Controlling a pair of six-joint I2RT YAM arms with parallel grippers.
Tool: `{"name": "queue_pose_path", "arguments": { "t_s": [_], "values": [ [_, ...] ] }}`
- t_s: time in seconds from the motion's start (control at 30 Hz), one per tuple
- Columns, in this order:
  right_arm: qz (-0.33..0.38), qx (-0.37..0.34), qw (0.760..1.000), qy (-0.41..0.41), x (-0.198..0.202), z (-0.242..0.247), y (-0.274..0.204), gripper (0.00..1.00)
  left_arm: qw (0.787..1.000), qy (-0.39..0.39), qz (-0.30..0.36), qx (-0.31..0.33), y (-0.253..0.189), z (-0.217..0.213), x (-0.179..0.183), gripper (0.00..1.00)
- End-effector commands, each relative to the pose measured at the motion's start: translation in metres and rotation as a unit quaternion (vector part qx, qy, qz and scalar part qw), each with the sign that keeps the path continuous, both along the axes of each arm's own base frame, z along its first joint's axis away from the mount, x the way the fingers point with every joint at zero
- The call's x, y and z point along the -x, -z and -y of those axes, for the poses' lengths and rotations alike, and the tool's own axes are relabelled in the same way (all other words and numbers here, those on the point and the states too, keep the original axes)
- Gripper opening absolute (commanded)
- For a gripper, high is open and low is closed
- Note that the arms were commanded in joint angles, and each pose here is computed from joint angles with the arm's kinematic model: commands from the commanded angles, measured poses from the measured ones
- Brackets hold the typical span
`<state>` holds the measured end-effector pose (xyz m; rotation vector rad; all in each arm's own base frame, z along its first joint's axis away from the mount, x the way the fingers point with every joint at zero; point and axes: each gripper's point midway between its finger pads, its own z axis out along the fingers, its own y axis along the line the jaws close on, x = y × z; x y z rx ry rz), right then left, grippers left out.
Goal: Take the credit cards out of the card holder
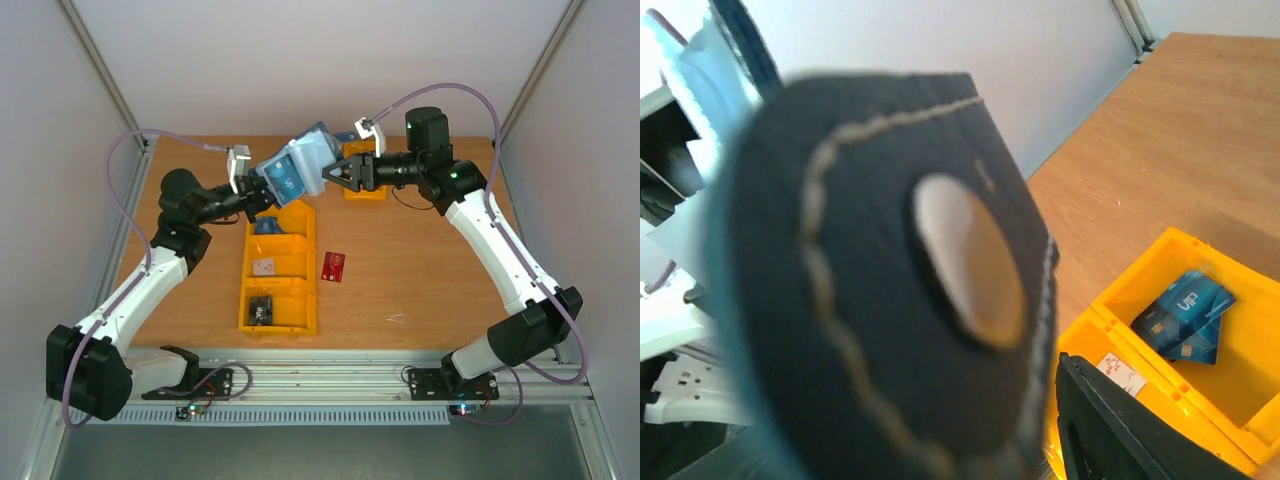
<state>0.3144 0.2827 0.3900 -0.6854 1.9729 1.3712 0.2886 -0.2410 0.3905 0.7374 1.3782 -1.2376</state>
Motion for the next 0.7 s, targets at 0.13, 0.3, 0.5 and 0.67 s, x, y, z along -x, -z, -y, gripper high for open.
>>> {"name": "queue_pose_path", "arguments": {
  "t_s": [0.13,0.3,0.5,0.67],
  "values": [
    [0.051,-0.001,0.998,-0.041,0.024,-0.008,-0.019,0.57,0.999,0.004,0.047,0.002,-0.013,-0.001,0.014,0.0],
    [0.078,0.02,0.997,-0.015,0.028,0.006,-0.025,0.64,0.999,-0.032,0.025,-0.002,-0.005,-0.006,0.005,0.0],
    [0.06,0.073,0.991,0.092,0.011,0.058,-0.018,0.66,0.997,-0.076,-0.006,-0.022,0.012,-0.013,-0.006,0.0],
    [0.059,0.114,0.983,0.135,0.015,0.076,-0.022,0.62,0.992,-0.112,-0.014,-0.05,0.026,-0.019,-0.014,0.0]
  ]
}}
